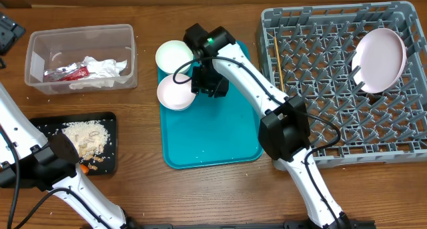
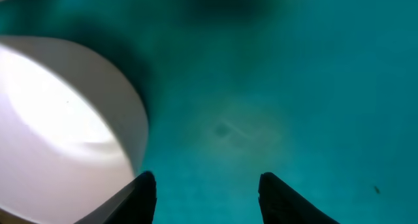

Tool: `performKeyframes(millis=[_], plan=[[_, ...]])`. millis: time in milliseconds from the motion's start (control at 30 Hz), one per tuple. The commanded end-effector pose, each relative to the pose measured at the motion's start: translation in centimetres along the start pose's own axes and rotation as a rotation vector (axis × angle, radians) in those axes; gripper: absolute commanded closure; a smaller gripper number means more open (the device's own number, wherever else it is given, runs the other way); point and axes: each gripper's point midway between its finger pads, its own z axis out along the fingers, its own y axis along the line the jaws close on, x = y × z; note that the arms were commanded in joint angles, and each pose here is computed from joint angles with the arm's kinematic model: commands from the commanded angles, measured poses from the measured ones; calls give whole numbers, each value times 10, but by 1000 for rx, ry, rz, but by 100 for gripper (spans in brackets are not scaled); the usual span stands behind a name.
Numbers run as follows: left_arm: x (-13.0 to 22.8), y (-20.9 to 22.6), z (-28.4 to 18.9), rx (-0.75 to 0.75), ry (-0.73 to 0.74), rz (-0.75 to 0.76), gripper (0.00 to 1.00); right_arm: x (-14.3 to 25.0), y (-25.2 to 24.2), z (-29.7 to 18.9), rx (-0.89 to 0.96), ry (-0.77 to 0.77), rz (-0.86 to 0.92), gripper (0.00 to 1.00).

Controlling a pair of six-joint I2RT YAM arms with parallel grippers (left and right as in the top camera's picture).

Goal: Sort waste into correct bins and load items into the dishwasher rack
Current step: 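Move the right gripper back over the tray to the white cup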

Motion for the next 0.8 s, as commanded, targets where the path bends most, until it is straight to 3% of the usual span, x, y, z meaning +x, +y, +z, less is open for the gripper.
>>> performKeyframes(millis=[0, 267, 533, 600, 700, 733, 767], plan=[[1, -2, 3, -6, 1, -8, 0, -3, -4, -3, 18, -20, 10, 46], [1, -2, 3, -6, 1, -8, 0, 5, 33, -7, -176, 50, -7, 49], [1, -2, 3, -6, 1, -8, 0, -17, 28, -32, -187, -52, 2, 48], [1, -2, 3, -6, 2, -8, 0, -27, 21, -48, -189, -98, 14, 43], [1, -2, 3, -6, 1, -8, 0, -45, 1, -73, -162, -184, 43, 7], [1, -2, 3, -6, 1, -8, 0, -49, -3, -75, -158, -197, 42, 0], [1, -2, 3, -6, 1, -8, 0, -55, -6, -77, -161, -208, 29, 0]])
